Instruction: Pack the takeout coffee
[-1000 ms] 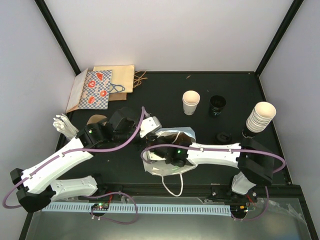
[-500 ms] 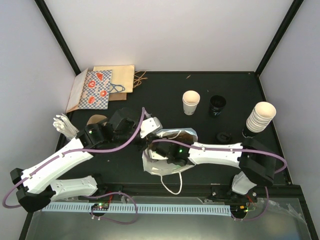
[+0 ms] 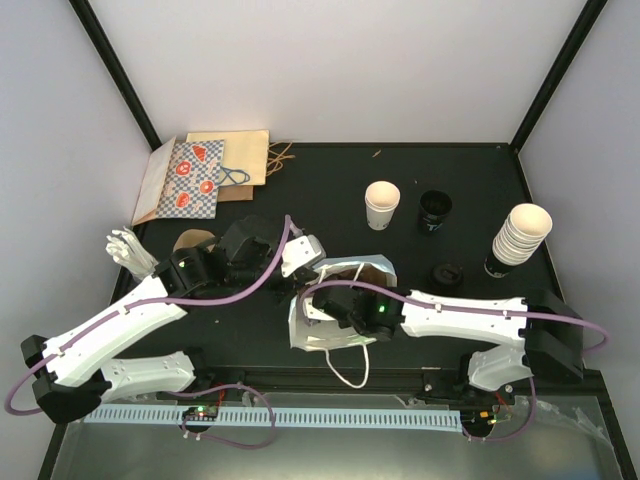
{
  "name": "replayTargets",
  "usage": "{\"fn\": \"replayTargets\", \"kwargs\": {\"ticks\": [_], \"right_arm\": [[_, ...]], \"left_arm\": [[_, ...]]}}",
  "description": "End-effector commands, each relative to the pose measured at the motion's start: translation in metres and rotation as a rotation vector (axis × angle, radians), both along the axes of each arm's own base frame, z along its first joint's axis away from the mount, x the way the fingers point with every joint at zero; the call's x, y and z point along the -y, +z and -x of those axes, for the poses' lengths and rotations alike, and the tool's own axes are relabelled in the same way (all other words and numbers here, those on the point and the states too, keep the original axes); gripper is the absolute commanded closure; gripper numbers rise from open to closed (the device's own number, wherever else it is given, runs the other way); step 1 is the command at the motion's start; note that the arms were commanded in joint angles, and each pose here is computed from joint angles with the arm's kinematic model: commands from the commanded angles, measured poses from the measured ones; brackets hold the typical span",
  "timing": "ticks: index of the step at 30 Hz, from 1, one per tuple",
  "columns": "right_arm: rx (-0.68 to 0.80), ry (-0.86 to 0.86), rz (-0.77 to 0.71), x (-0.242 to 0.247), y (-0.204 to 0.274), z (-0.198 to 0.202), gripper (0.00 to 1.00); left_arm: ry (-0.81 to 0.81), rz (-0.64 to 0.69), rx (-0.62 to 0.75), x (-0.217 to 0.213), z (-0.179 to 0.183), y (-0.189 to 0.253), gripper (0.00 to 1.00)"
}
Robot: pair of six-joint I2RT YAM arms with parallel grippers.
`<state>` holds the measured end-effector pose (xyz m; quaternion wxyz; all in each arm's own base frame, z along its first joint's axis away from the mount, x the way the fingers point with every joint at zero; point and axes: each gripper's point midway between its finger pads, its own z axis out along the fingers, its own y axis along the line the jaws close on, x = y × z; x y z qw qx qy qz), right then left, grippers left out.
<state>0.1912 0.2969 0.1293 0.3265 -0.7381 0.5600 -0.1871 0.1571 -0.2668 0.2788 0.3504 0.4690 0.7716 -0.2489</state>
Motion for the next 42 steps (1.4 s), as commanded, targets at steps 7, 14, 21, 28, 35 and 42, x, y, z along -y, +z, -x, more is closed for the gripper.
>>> {"fn": "replayTargets", "kwargs": {"ticks": [7,14,21,28,35,42], "right_arm": [[-0.097,-0.025,0.023,0.021,-0.033,0.023,0.99],[-0.139,-0.03,0.045,0.018,-0.053,0.026,0.99],[-0.094,-0.041,0.038,0.007,-0.05,0.016,0.99],[-0.051,-0.054,0.079,0.001,-0.05,0.002,0.99],[-0.05,-0.085,0.101,0.005,-0.057,-0.009,0.99],[-0.051,-0.068,0.036,-0.003,-0.031,-0.008,0.99]], "left_arm": [[-0.018,0.054,-0.006,0.005,0.007,0.006,0.98],[-0.047,0.076,-0.035,0.009,0.015,0.006,0.98],[-0.095,0.078,-0.066,0.013,0.025,0.0,0.99],[-0.129,0.082,-0.075,0.015,0.032,0.001,0.98],[-0.138,0.078,-0.079,0.015,0.035,0.001,0.98],[-0.037,0.04,-0.06,0.01,0.019,-0.004,0.98]]}}
